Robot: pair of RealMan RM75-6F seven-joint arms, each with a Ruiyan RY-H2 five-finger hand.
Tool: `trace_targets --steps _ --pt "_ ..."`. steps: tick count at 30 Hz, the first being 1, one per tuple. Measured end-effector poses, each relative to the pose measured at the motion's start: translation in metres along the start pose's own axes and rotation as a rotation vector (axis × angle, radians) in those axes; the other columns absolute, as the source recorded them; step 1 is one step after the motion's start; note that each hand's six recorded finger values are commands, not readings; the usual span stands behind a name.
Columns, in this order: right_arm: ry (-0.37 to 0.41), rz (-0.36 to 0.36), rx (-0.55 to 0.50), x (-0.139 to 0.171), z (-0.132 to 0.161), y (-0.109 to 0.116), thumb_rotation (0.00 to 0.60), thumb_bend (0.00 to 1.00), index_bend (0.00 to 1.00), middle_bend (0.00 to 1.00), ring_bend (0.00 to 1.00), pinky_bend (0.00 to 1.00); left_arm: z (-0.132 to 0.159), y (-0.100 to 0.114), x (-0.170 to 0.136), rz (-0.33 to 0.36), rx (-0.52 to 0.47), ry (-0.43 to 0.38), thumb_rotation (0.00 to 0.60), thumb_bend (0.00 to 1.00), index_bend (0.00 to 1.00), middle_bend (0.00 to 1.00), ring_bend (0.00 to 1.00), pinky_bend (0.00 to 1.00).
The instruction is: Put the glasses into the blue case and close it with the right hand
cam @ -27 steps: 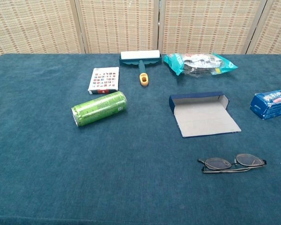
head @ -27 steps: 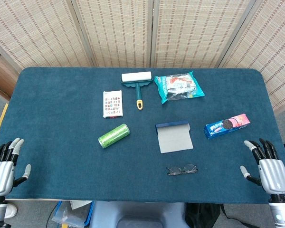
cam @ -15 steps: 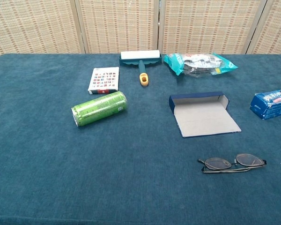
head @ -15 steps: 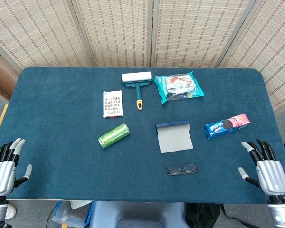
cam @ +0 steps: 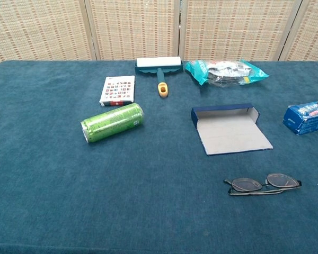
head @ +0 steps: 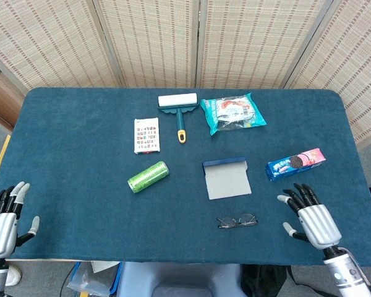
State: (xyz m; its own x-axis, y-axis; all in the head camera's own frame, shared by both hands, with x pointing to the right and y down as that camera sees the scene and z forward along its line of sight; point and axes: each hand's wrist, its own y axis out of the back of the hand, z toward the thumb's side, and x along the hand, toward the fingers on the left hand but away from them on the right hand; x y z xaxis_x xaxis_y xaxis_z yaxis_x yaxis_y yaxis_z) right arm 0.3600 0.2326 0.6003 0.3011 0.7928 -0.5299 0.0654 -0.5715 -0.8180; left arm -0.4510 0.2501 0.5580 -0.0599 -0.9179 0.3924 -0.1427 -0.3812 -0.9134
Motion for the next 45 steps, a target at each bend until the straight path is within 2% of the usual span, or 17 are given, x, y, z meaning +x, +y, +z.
trace_targets --steps 3,9,18,24,33,45 --pt "0.045 0.047 0.001 -0.012 0.014 -0.014 0.6 0.29 0.31 0.16 0.03 0.02 -0.003 0.001 -0.002 0.004 -0.005 0.006 0.6 0.41 0.0 0.0 0.0 0.0" --pt "0.115 0.134 0.012 -0.032 0.037 -0.04 0.6 0.29 0.33 0.16 0.03 0.02 -0.013 0.003 -0.007 0.008 -0.01 0.03 0.6 0.41 0.0 0.0 0.0 0.0" --pt "0.175 0.224 0.04 -0.065 0.062 -0.073 0.6 0.29 0.35 0.16 0.03 0.02 -0.022 0.0 -0.011 -0.001 -0.017 0.049 0.6 0.41 0.0 0.0 0.0 0.0" --pt "0.177 0.251 0.053 -0.077 0.069 -0.083 0.6 0.3 0.35 0.16 0.03 0.02 -0.026 -0.002 -0.011 -0.008 -0.022 0.053 0.6 0.41 0.0 0.0 0.0 0.0" --pt "0.185 0.282 0.074 -0.079 0.075 -0.09 0.6 0.3 0.37 0.16 0.03 0.02 -0.03 -0.004 -0.012 -0.009 -0.025 0.061 0.6 0.41 0.0 0.0 0.0 0.0" --pt "0.192 0.299 0.08 -0.086 0.08 -0.098 0.6 0.37 0.44 0.18 0.03 0.02 -0.034 -0.005 -0.013 -0.01 -0.027 0.073 0.6 0.41 0.0 0.0 0.0 0.0"
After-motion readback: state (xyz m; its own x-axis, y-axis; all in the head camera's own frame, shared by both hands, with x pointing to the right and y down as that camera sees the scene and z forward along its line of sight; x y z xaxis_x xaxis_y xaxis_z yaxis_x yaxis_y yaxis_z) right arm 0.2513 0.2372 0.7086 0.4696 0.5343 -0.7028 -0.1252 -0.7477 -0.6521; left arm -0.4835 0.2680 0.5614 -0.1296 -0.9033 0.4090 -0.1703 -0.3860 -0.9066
